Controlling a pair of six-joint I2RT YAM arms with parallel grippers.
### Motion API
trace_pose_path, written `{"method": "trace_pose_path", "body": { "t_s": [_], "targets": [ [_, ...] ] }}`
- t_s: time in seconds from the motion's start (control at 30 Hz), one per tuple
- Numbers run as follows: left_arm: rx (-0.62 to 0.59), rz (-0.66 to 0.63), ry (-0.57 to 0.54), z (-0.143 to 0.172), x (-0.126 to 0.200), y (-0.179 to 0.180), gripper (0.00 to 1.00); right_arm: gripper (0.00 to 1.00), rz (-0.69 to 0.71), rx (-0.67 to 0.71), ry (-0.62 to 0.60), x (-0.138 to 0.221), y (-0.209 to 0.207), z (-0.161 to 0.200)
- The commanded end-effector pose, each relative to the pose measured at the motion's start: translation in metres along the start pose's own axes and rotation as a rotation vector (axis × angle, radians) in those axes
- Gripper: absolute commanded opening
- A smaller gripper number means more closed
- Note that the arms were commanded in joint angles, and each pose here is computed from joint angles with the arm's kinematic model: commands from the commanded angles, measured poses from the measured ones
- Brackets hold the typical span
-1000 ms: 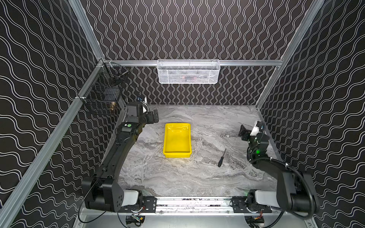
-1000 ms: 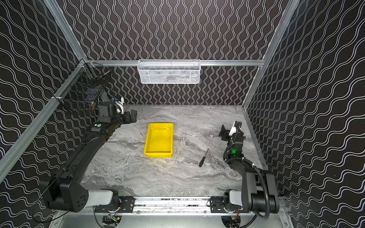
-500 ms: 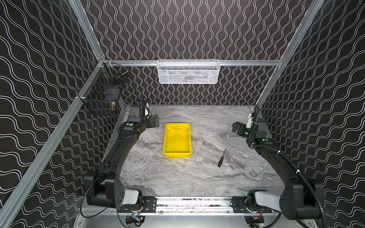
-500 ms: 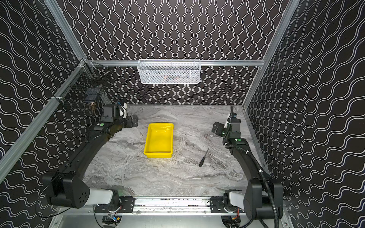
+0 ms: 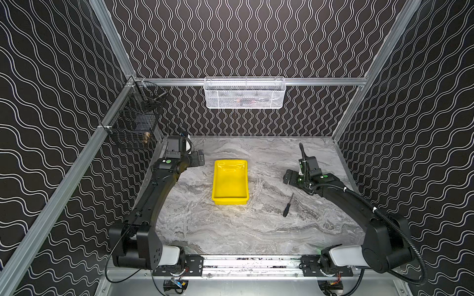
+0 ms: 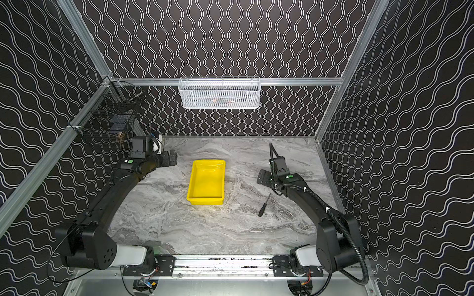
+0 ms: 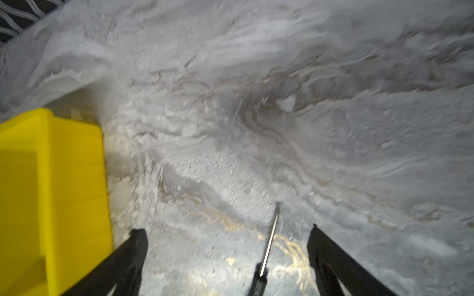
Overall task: Put the screwdriver in the bin
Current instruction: Pick up the screwdriver from the center of the table.
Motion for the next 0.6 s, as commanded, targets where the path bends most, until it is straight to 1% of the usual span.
{"method": "trace_pose_path", "body": {
  "t_s": [0.0, 0.1, 0.17, 0.3, 0.57],
  "targets": [
    [0.008, 0.007, -0.013, -0.001, 0.004, 0.000, 0.99, 0.97, 0.066, -0.009, 0.092, 0.003, -0.009, 0.018],
    [0.004, -0.010, -0.015, -0.001, 0.005, 0.002, 0.99, 0.94, 0.082, -0.005, 0.125, 0.007, -0.015, 0.030],
    [0.004, -0.018, -0.005, 0.001, 0.003, 0.003, 0.99, 0.91, 0.079, -0.009, 0.148, 0.007, -0.020, 0.038],
    [0.008, -0.013, 0.029, 0.003, 0.000, 0.003, 0.99, 0.81, 0.066, -0.023, 0.193, 0.003, -0.026, 0.051],
    [0.000, -0.043, 0.028, 0.004, 0.001, 0.006, 0.99, 0.63, 0.063, -0.007, 0.247, -0.012, -0.027, 0.062]
  ]
}}
Point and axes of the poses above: each gripper's point midway between its finger pads, its own x axis back along the fingers, its own y axis along the line the jaws close on, z = x × y, the point moved 7 cm from there along x, back along the fingers, and after that the axes turned 10 degrees about -x, right-handed, at the moved point
